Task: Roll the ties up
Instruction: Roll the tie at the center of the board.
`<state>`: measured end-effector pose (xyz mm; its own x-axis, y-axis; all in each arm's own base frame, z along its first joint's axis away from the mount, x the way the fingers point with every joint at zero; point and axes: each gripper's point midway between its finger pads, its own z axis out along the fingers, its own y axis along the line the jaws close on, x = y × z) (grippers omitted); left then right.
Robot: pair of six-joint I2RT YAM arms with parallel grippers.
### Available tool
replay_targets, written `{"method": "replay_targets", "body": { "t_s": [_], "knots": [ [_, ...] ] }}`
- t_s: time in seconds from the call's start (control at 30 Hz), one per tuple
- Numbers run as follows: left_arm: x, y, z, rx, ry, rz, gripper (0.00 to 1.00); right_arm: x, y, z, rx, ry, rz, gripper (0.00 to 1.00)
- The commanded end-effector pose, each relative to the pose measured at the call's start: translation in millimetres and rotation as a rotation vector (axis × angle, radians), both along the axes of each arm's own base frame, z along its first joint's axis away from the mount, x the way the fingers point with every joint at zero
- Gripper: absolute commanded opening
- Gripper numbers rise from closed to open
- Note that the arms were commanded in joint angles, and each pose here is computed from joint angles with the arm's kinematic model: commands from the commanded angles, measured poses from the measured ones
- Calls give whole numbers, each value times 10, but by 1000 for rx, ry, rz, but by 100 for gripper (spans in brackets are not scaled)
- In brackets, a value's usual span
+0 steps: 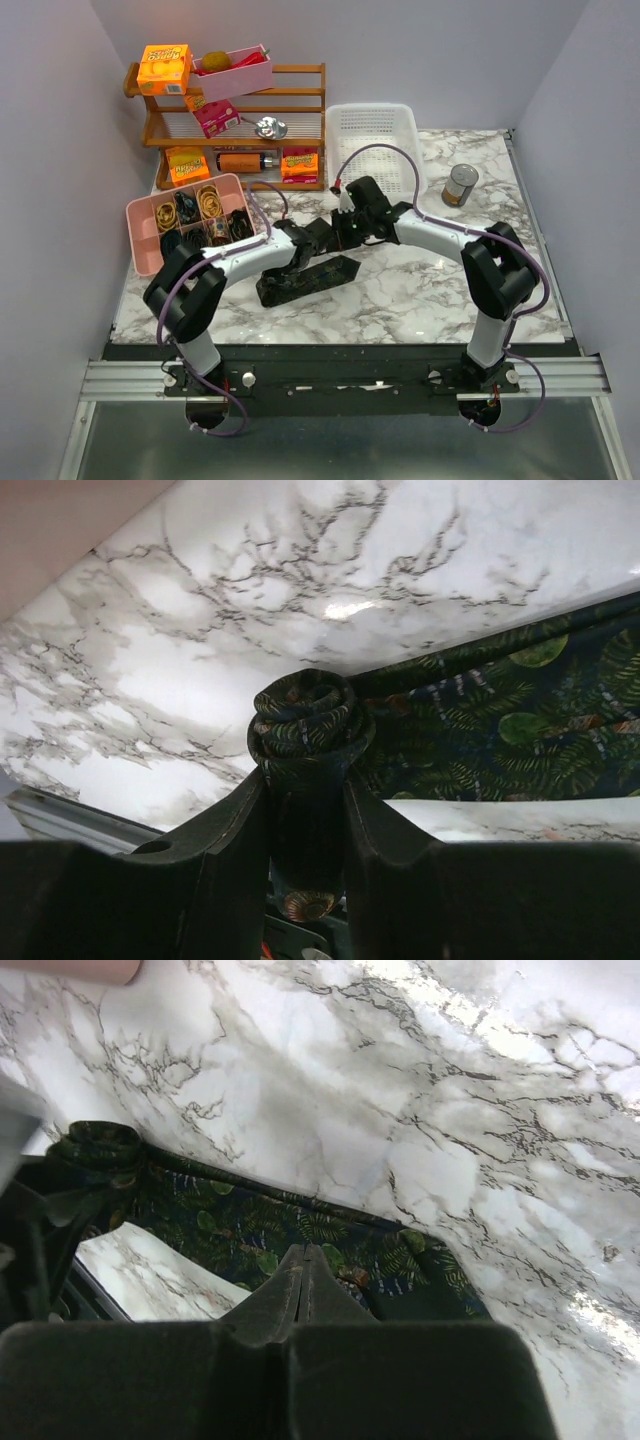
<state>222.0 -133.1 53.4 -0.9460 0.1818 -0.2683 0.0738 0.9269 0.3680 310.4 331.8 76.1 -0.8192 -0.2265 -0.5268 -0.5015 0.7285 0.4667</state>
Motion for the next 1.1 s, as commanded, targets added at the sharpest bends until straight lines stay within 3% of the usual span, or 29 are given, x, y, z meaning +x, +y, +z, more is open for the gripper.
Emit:
{"method": "replay_targets", "body": {
  "t_s": [0.0,0.13,0.37,0.8,0.93,1.07],
  "knots": [
    [-7,-107,-132,56,18,-8,40,27,-25,-33,4,0,-2,1],
    [15,-265,-218,45,13,-8,42,16,-38,-56,-1,2,-1,1],
    [15,-570,-237,-92,-3,-24,64,5,-37,-96,-1,11,4,1],
    [32,-899,48,-374,-110,-67,71,-18,6,-63,19,9,41,1],
    [103,-857,189,-396,-162,-55,73,-49,32,-4,39,2,65,1],
    [161,-742,341,-424,-212,-33,81,-141,130,101,64,-19,109,1]
  ]
}}
